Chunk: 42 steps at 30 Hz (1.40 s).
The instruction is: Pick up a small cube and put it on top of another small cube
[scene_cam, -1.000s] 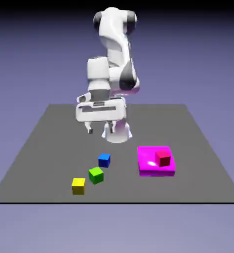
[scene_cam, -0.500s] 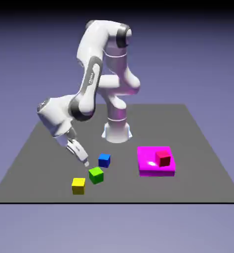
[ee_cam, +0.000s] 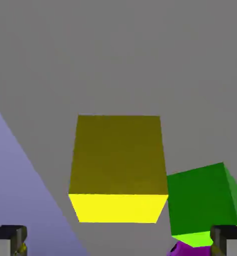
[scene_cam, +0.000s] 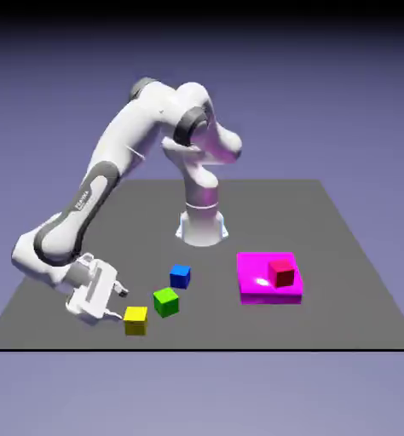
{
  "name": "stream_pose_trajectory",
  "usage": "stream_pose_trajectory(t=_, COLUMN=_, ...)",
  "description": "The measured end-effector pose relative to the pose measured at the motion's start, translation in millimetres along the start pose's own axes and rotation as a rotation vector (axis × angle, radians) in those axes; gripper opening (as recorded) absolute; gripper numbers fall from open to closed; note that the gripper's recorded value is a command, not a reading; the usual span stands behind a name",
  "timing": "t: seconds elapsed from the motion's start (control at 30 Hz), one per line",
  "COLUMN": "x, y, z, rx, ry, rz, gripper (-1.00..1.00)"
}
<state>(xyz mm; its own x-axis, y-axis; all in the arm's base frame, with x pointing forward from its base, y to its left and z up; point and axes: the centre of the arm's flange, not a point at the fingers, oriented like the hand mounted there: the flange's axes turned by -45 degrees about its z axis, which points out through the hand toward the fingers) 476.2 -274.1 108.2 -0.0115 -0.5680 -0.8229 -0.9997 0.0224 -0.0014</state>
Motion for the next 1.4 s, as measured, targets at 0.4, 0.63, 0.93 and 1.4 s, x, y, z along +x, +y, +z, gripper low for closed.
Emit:
stream_pose_trajectory(t=0.4, x=-59, y=-30, z=62, rx=-0.285, ry=-0.096, rz=-0.129, gripper=-1.0)
stream_pose_trajectory(t=0.63, x=-137, y=-48, z=157, rx=-0.622, ry=-0.163, rz=-0.314, gripper=-1.0)
stream_pose_trajectory(t=0.93, x=-251, y=-44, z=255, rx=-1.031, ry=-0.166, rz=-0.592, gripper=-1.0)
stream_pose_trajectory(t=1.4, x=-405, y=12, z=351, rx=-1.501, ry=-0.002, rz=-1.036, gripper=-1.0)
